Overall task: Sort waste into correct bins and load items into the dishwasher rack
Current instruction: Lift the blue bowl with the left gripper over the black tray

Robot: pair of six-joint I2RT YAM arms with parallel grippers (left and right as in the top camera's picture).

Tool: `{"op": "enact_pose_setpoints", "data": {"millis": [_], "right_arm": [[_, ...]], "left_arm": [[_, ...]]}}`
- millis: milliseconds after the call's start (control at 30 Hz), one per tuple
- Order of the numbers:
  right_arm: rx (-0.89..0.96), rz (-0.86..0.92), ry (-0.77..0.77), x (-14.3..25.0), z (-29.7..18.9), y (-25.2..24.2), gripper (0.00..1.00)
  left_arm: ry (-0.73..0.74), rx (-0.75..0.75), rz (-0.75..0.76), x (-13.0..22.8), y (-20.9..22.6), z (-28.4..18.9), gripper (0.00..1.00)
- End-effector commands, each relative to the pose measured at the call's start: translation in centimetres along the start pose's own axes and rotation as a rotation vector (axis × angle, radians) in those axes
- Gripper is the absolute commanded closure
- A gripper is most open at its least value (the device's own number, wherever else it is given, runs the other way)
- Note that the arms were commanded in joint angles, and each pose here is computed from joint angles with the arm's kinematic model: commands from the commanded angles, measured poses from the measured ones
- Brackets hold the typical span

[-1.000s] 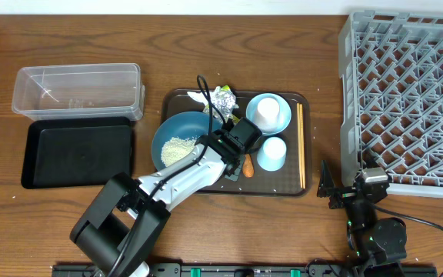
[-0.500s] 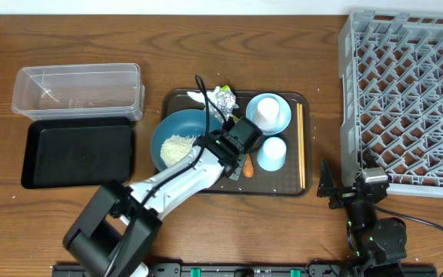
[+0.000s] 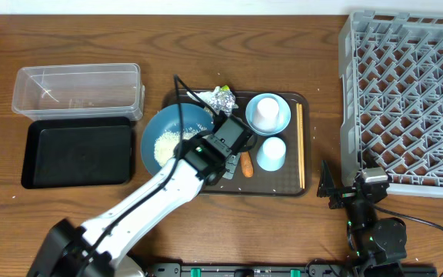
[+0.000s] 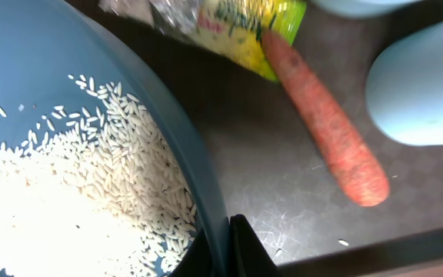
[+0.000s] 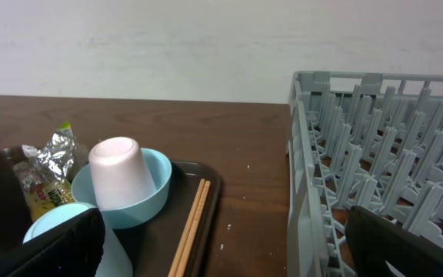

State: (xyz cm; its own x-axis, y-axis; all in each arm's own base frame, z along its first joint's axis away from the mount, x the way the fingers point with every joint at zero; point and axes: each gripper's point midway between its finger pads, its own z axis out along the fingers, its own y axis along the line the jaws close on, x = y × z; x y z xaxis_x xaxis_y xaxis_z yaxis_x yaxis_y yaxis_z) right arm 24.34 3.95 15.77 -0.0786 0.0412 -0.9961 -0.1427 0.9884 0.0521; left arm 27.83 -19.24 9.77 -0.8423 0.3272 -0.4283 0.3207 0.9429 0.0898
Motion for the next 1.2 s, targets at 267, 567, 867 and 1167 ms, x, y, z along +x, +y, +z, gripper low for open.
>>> {"op": "enact_pose_setpoints", "data": {"millis": [267, 567, 867, 1167], "right_arm": [[0.020, -0.012, -0.001, 0.0, 0.0, -0.4, 0.01], [0.020, -0.012, -0.001, 0.0, 0.0, -0.4, 0.01], [0.020, -0.012, -0.001, 0.0, 0.0, -0.4, 0.01], [0.020, -0.011, -0.002, 0.0, 0.0, -0.4, 0.01]], "left_arm": [[-0.118, -0.041, 0.048, -2.2, 2.9, -3.2, 0.94], [-0.099, -0.131, -0.096, -2.7, 9.4, -2.5, 0.94], [-0.155, -0.105, -0.212, -4.3, 12.7, -2.2, 0.94], [-0.238, -0.066, -0.390, -5.5, 18.5, -2.4, 0.94]]}}
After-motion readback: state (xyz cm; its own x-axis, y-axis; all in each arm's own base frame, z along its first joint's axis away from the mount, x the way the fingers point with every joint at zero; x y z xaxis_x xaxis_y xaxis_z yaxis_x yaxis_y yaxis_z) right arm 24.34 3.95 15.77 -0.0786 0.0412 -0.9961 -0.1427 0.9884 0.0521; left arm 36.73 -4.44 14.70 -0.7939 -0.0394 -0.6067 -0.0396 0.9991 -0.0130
